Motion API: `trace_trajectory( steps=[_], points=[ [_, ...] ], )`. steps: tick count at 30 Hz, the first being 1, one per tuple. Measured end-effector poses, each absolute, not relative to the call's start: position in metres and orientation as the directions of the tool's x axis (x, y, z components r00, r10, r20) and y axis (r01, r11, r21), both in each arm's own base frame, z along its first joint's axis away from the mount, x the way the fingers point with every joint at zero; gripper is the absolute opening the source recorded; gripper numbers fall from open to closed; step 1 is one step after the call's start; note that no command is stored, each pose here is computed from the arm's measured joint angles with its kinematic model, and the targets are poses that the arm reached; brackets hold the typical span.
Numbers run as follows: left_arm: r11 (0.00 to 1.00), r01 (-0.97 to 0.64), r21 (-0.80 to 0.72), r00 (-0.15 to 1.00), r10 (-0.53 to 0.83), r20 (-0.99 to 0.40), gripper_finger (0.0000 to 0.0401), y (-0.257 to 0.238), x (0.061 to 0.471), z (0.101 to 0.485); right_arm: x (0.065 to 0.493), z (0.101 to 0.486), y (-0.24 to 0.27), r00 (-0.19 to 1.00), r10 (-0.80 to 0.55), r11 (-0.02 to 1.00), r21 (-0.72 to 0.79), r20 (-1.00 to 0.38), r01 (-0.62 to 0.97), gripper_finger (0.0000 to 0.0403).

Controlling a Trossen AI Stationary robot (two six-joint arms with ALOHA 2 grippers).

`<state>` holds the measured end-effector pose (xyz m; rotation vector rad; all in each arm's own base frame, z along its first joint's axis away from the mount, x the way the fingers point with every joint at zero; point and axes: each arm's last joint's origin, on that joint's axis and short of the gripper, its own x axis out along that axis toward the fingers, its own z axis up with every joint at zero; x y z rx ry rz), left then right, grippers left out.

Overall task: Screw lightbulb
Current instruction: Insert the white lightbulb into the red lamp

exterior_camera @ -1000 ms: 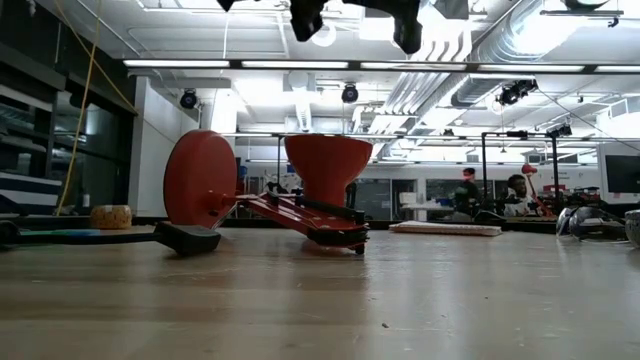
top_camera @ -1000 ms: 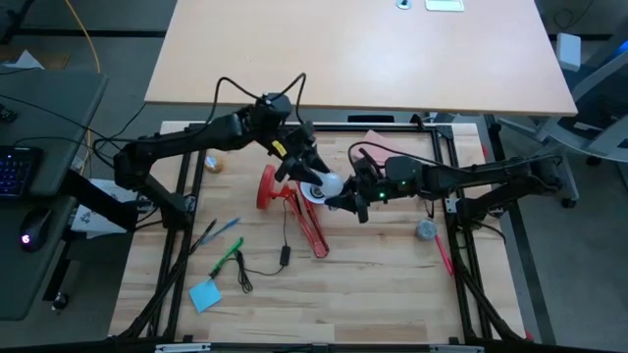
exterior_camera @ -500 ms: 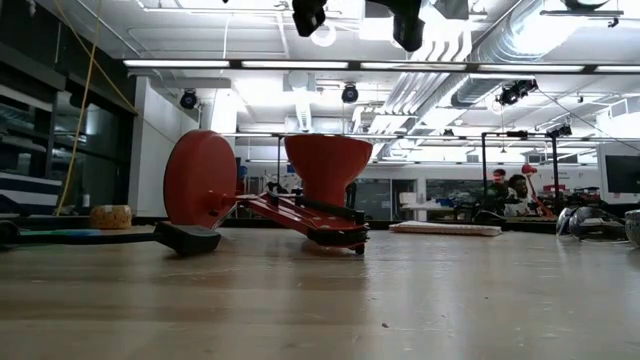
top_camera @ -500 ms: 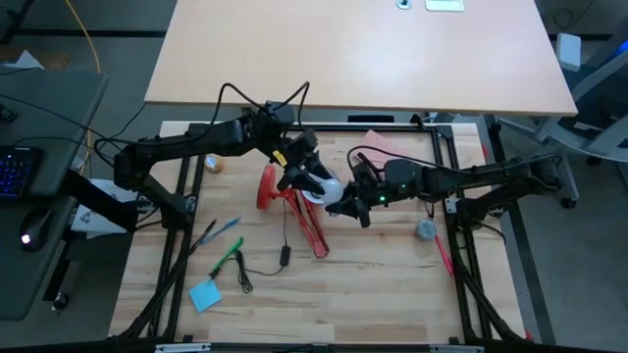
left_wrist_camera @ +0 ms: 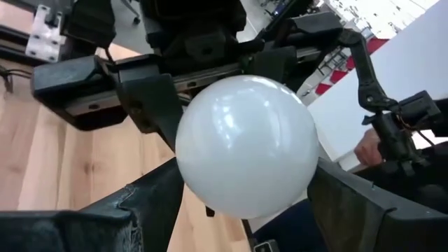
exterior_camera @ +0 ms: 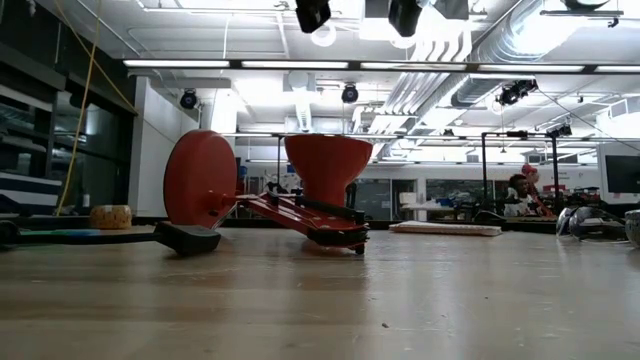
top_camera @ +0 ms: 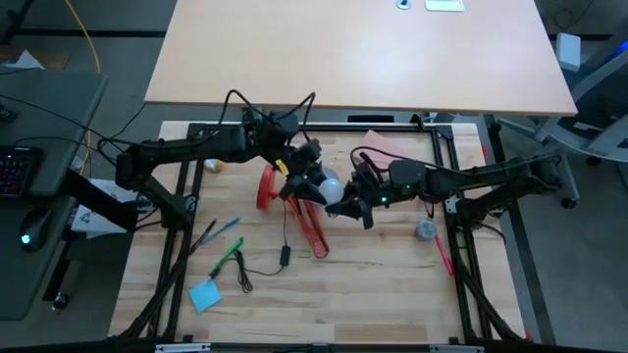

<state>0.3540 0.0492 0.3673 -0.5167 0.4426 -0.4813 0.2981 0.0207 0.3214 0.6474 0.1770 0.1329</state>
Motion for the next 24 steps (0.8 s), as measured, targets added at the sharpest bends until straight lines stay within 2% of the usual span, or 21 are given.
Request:
trace_trajectory(
  steps=[8, 15, 21, 24],
  points=[
    [0.764, 0.286, -0.578, 0.814, -0.512, -0.274, 0.0273, 0.0481, 0.3565, 0.3669, 0.3042, 0.3163, 0.0224, 0.976, 0.179, 0.79, 0.61, -0.127, -0.066, 0.0151],
    [0.788, 0.202, -0.582, 0.85, -0.436, -0.295, 0.0271, 0.0458, 0.3609, 0.3642, 0.3043, 0.3141, 0.0219, 0.976, 0.168, 0.792, 0.608, -0.141, -0.049, 0.0151],
    [0.798, 0.169, -0.579, 0.861, -0.405, -0.307, 0.0223, 0.045, 0.3614, 0.3638, 0.3044, 0.313, 0.0216, 0.975, 0.163, 0.793, 0.607, -0.15, -0.04, 0.0152],
    [0.814, 0.15, -0.562, 0.881, -0.368, -0.298, 0.0198, 0.0461, 0.3633, 0.3651, 0.3049, 0.3137, 0.0214, 0.978, 0.157, 0.781, 0.623, -0.141, -0.036, 0.0185]
  ],
)
